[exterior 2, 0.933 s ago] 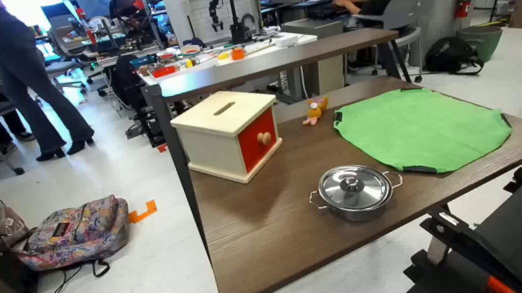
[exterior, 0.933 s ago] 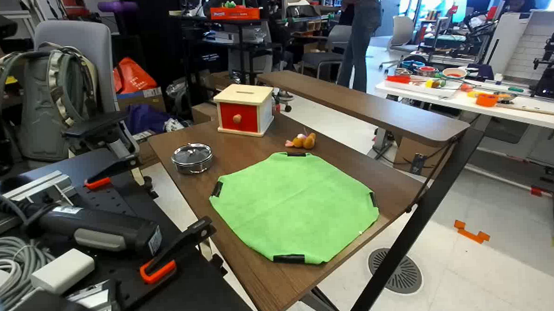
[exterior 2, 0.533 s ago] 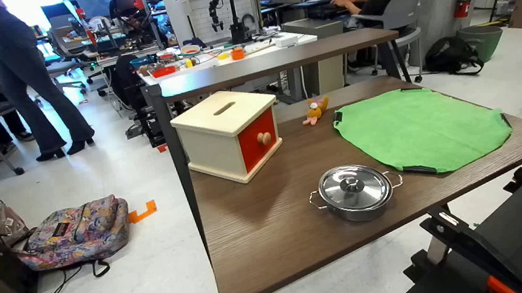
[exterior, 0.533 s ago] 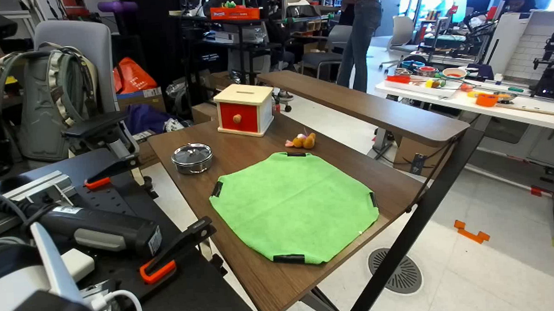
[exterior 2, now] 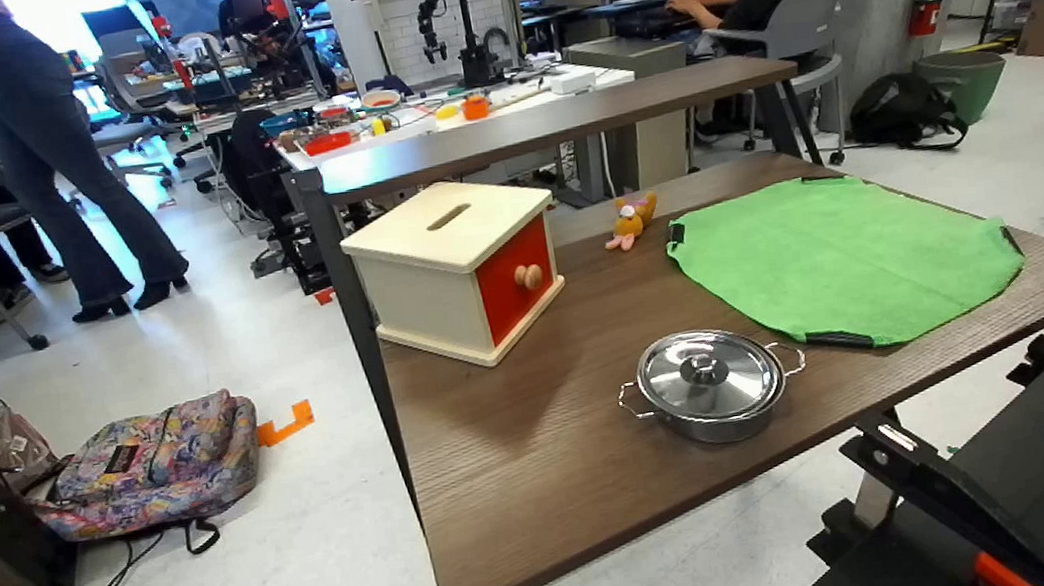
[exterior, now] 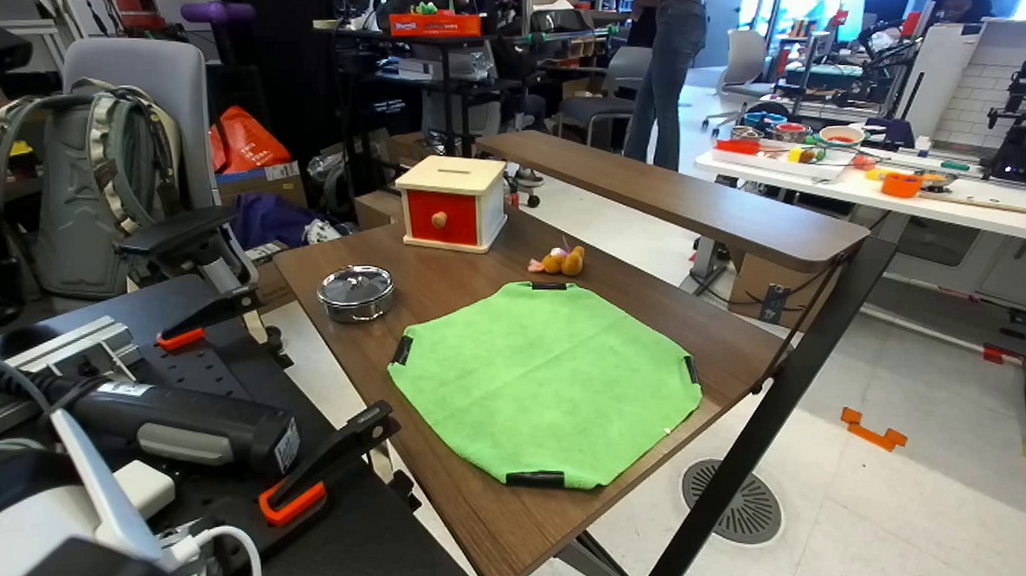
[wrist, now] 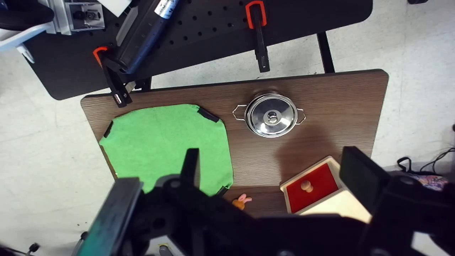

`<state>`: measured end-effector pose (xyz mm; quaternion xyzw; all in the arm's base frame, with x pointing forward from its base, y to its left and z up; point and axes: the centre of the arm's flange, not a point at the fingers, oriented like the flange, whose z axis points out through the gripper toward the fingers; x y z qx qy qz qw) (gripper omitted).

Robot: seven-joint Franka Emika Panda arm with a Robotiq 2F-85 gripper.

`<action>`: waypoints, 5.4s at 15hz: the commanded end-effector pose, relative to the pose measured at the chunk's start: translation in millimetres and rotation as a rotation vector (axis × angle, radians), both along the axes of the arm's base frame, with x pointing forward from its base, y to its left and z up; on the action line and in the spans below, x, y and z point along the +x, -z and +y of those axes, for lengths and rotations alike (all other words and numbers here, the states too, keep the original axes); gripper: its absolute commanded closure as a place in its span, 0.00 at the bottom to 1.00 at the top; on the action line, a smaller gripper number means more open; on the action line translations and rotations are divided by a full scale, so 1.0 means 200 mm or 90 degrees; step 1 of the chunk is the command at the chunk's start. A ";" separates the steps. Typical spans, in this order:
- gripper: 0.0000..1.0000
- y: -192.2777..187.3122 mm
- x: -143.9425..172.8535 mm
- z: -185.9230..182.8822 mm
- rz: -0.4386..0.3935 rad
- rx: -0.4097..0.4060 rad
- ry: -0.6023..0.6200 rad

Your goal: Open the red drawer

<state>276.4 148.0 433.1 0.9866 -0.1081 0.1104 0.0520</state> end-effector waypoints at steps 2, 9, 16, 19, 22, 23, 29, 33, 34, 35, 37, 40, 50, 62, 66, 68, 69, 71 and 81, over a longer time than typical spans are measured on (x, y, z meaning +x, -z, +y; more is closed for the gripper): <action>0.00 0.00 0.00 0.00 0.000 0.000 0.000; 0.00 0.00 0.00 0.00 0.000 0.000 0.000; 0.00 0.00 0.00 0.00 0.000 0.000 0.000; 0.00 0.04 0.08 -0.04 0.012 -0.001 -0.012; 0.00 0.08 0.24 -0.10 0.030 0.003 -0.041; 0.00 0.11 0.31 -0.12 0.029 0.008 -0.052; 0.00 0.34 0.79 -0.25 0.031 0.045 -0.137; 0.00 0.51 1.03 -0.26 0.034 0.075 -0.157; 0.00 0.56 1.10 -0.26 0.039 0.085 -0.163; 0.00 0.61 1.16 -0.25 0.045 0.088 -0.169; 0.00 0.71 1.26 -0.22 0.067 0.095 -0.187; 0.00 0.85 1.37 -0.14 0.105 0.101 -0.227; 0.00 1.02 1.37 0.01 0.139 0.095 -0.282; 0.00 1.01 1.37 0.00 0.139 0.094 -0.281; 0.00 1.01 1.37 0.00 0.139 0.094 -0.281; 0.00 1.01 1.37 0.00 0.139 0.094 -0.281; 0.00 1.01 1.37 0.00 0.139 0.094 -0.281; 0.00 1.01 1.37 0.00 0.139 0.094 -0.281; 0.00 1.01 1.37 0.00 0.139 0.094 -0.281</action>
